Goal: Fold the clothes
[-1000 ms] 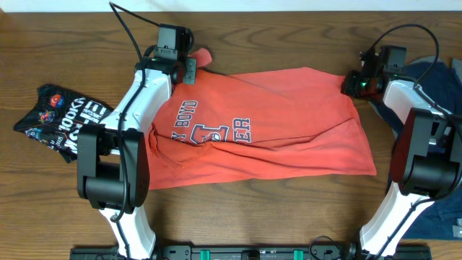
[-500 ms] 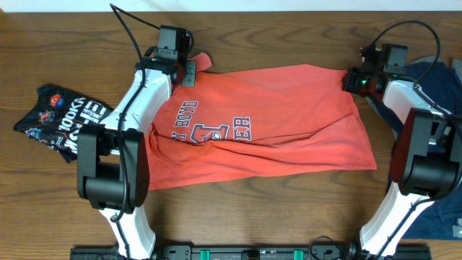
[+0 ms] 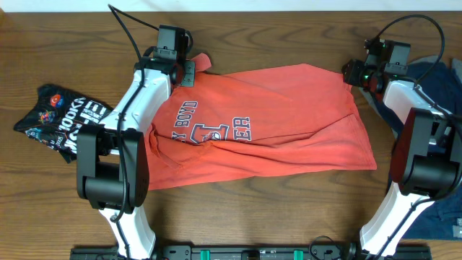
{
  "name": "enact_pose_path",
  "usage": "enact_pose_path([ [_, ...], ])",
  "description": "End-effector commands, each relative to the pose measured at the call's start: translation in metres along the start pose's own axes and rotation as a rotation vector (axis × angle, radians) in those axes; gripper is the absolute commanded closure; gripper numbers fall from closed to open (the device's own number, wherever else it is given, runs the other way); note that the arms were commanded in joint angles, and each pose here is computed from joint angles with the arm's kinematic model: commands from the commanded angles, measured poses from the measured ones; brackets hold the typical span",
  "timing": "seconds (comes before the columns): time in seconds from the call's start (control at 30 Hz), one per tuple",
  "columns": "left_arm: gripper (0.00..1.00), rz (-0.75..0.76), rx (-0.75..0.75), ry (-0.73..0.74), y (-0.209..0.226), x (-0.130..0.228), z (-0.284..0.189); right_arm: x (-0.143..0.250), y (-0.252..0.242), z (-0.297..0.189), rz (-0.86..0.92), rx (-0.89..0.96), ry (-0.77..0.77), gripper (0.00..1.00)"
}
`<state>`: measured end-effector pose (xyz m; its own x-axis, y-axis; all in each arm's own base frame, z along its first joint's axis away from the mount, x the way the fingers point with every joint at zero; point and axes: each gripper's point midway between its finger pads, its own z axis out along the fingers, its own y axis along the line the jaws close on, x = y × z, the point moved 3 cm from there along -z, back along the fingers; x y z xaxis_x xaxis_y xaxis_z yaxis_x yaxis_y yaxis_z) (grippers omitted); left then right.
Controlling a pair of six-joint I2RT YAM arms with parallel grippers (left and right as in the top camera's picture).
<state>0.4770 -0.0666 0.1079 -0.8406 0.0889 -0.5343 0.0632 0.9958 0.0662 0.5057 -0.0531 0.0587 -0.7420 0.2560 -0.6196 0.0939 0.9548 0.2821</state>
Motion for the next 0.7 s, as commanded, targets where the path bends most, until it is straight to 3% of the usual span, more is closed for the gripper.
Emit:
enact_pose_path([
  [0.0,0.85,-0.035,-0.003,-0.009,0.003,-0.005,-0.002,0.016,0.001,0.014,-0.015,0.019,0.038,0.52],
  [0.27,0.83,-0.037,-0.003,-0.008,0.003,-0.005,-0.002,0.041,0.0,0.036,0.009,0.02,0.1,0.54],
  [0.3,0.83,-0.037,-0.003,-0.008,0.003,-0.005,-0.002,0.041,0.001,0.037,0.017,0.017,0.1,0.57],
  [0.43,0.83,-0.037,-0.003,-0.007,0.003,-0.005,-0.002,0.04,0.001,0.039,0.056,0.017,0.092,0.96],
  [0.53,0.94,-0.037,-0.003,-0.007,0.003,-0.005,-0.002,0.039,0.001,0.038,0.082,0.018,0.091,0.99],
  [0.67,0.94,-0.035,-0.004,0.003,0.003,-0.003,-0.002,0.031,-0.003,0.031,0.089,0.035,0.084,0.99],
])
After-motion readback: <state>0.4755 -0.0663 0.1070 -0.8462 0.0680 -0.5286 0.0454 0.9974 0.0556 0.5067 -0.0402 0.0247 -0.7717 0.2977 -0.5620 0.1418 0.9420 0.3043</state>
